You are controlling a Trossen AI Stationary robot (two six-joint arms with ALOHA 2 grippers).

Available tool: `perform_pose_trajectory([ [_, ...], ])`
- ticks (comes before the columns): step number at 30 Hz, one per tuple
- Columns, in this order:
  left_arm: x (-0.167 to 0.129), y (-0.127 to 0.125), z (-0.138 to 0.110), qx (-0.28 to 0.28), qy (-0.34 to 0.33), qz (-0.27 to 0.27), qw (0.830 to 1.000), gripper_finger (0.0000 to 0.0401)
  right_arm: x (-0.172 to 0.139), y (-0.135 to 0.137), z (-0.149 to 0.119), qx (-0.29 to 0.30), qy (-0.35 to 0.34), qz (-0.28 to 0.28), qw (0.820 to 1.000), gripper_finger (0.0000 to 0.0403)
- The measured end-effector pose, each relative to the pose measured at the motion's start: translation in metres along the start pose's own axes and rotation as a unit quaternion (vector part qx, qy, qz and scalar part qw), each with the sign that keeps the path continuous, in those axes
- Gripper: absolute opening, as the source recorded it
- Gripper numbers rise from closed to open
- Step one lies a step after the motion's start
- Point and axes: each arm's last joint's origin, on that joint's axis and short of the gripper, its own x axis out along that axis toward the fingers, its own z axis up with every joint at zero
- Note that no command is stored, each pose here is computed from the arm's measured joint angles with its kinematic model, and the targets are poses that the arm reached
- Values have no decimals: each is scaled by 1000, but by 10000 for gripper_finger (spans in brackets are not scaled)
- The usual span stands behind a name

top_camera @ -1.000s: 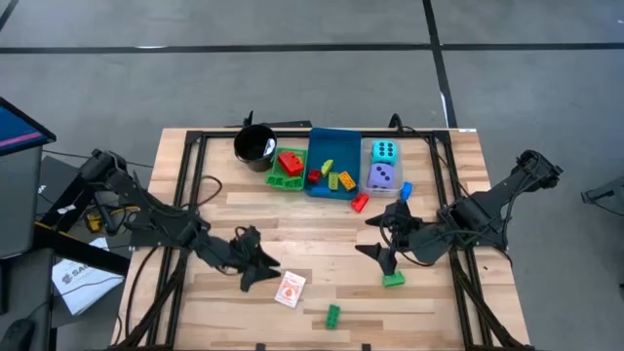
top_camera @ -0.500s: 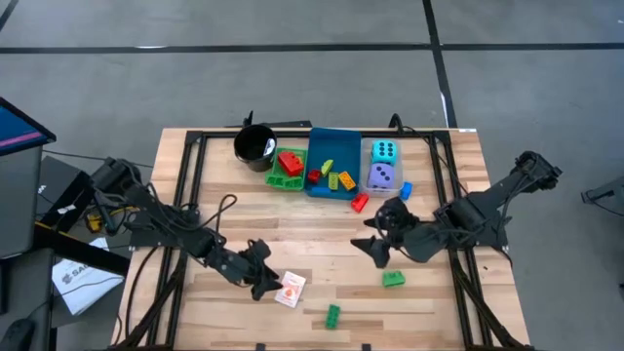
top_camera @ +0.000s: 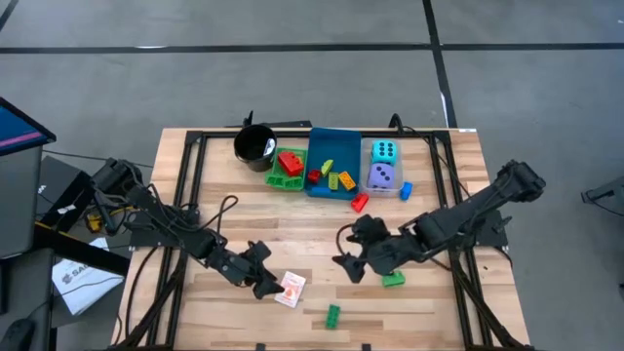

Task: Pick & Place Toys
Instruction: Put the orange deck of cards into the black bucket

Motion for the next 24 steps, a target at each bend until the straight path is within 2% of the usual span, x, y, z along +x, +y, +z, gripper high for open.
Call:
perform_pose_trajectory([
  [7,0,-5,0,-63,-5,-7,998,313,4,0,-4,-55,9,-4,998,372],
  [13,20,-41,7,-53,-16,-27,998,290,-7,-2,2,-115,9,10,993,372],
  [18,48,-58,5,-32,22,29,999,285,-20,-5,9,-147,2,19,989,372],
  [24,49,-62,8,-82,49,119,988,285,-33,-10,14,-168,1,21,985,372],
])
